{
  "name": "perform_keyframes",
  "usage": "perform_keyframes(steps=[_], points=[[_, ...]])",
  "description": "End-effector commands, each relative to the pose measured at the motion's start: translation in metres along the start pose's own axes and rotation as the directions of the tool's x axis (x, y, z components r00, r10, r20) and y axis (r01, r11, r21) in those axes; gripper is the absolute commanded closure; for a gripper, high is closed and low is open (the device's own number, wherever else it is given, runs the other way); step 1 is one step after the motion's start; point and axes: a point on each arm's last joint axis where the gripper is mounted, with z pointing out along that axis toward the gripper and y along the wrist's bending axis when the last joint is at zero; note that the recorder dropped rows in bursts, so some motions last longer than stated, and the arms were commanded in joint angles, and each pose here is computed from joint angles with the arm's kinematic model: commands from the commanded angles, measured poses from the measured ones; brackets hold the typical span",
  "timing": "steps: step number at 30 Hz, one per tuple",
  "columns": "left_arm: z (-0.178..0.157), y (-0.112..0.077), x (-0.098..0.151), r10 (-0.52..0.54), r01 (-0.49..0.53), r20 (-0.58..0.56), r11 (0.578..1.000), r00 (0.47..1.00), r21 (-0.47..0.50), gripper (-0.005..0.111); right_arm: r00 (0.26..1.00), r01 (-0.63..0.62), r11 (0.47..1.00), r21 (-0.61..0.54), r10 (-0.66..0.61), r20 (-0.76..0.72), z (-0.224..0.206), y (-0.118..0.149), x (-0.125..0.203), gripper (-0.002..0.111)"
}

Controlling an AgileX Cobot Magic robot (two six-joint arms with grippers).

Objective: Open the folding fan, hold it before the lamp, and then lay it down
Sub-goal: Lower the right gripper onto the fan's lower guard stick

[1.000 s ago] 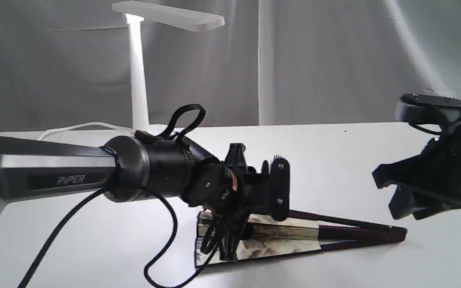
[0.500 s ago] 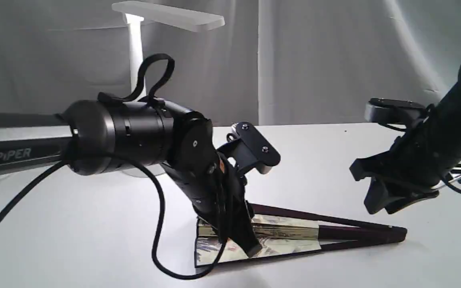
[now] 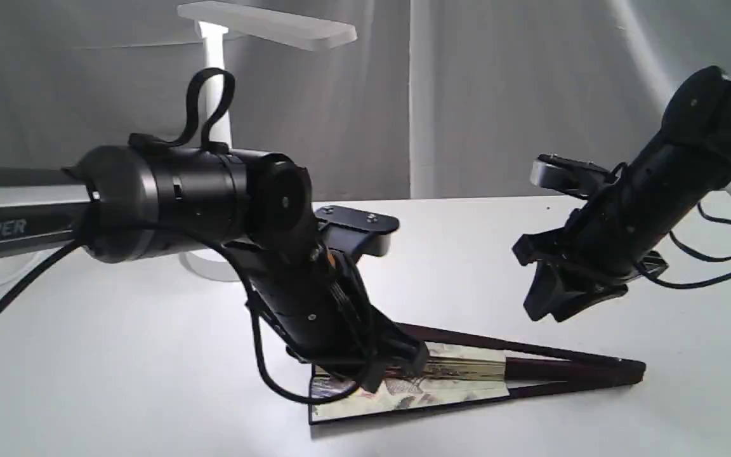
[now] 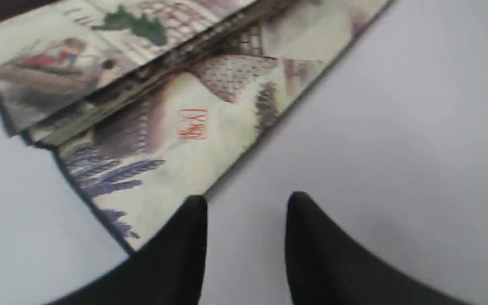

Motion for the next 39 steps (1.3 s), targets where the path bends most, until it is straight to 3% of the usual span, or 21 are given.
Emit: perform_keyframes(steps=[1, 4, 12, 20, 24, 39], points=[[-0.002, 0.012, 0.001, -0.079, 0.079, -0.005, 0.997, 0.997, -0.006, 0.077, 0.993, 0.119, 0.993, -0.011, -0.119, 0.018, 0.011, -0.004, -0.004, 0.070], [0.003, 0.018, 0.008, -0.093, 0.093, -0.031, 0.996, 0.995, -0.014, 0.077, 0.979, 0.201, 0.979, -0.016, -0.200, 0.044, 0.022, -0.008, -0.007, 0.066], [0.014, 0.022, 0.024, -0.097, 0.095, -0.086, 0.995, 0.992, -0.030, 0.077, 1.000, 0.020, 0.986, -0.167, -0.019, 0.008, 0.058, -0.012, -0.004, 0.066], [0.013, 0.021, 0.025, -0.102, 0.100, -0.090, 0.995, 0.991, -0.024, 0.077, 1.000, 0.016, 0.972, -0.233, -0.017, -0.001, 0.072, -0.012, -0.002, 0.066], [0.013, 0.021, 0.025, -0.102, 0.100, -0.094, 0.995, 0.990, -0.024, 0.077, 1.000, -0.019, 0.946, -0.324, 0.024, 0.014, 0.070, -0.004, -0.004, 0.066], [0.012, 0.020, 0.026, -0.111, 0.110, -0.103, 0.994, 0.988, -0.015, 0.077, 0.999, -0.011, 0.956, -0.292, 0.002, -0.032, 0.082, -0.012, 0.001, 0.070]])
